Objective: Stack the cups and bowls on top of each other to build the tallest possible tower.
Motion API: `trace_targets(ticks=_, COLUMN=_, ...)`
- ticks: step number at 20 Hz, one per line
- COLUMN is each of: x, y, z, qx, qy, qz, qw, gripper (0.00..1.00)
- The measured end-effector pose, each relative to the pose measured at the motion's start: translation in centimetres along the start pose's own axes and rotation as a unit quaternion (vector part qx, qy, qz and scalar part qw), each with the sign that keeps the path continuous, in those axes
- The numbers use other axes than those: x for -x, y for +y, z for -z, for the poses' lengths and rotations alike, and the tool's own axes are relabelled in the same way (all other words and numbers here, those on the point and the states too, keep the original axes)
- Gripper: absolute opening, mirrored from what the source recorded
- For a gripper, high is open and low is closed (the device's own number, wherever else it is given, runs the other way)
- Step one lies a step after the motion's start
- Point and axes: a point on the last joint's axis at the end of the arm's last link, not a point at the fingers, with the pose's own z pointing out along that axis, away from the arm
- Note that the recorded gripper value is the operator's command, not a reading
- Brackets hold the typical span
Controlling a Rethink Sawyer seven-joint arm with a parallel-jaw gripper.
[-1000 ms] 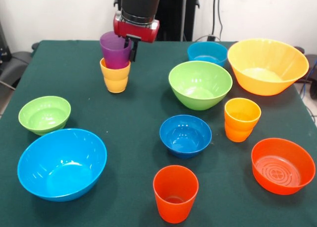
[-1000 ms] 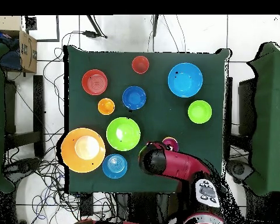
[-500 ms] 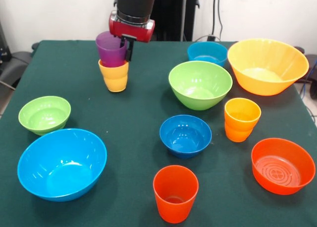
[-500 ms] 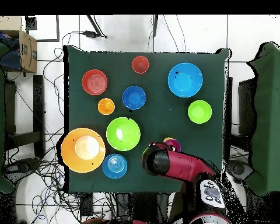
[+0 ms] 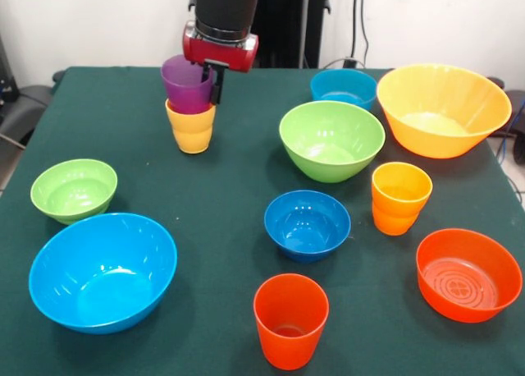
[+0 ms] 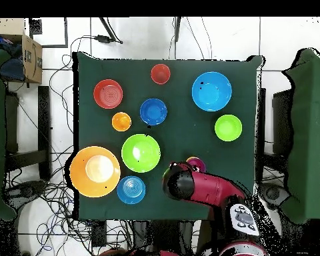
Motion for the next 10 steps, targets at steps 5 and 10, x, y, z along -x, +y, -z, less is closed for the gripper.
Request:
trace_targets(ticks=5, x=0.47, y=0.0, z=-0.16, qx=0.01, qy=-0.004, qz=-0.005, qw=0.9999, gripper=0.0)
trace_targets(ticks=10, x=0.66, y=0.2, z=-0.2, qx=0.015, qy=-0.005, qz=-0.006, qw=0.9999, gripper=0.0)
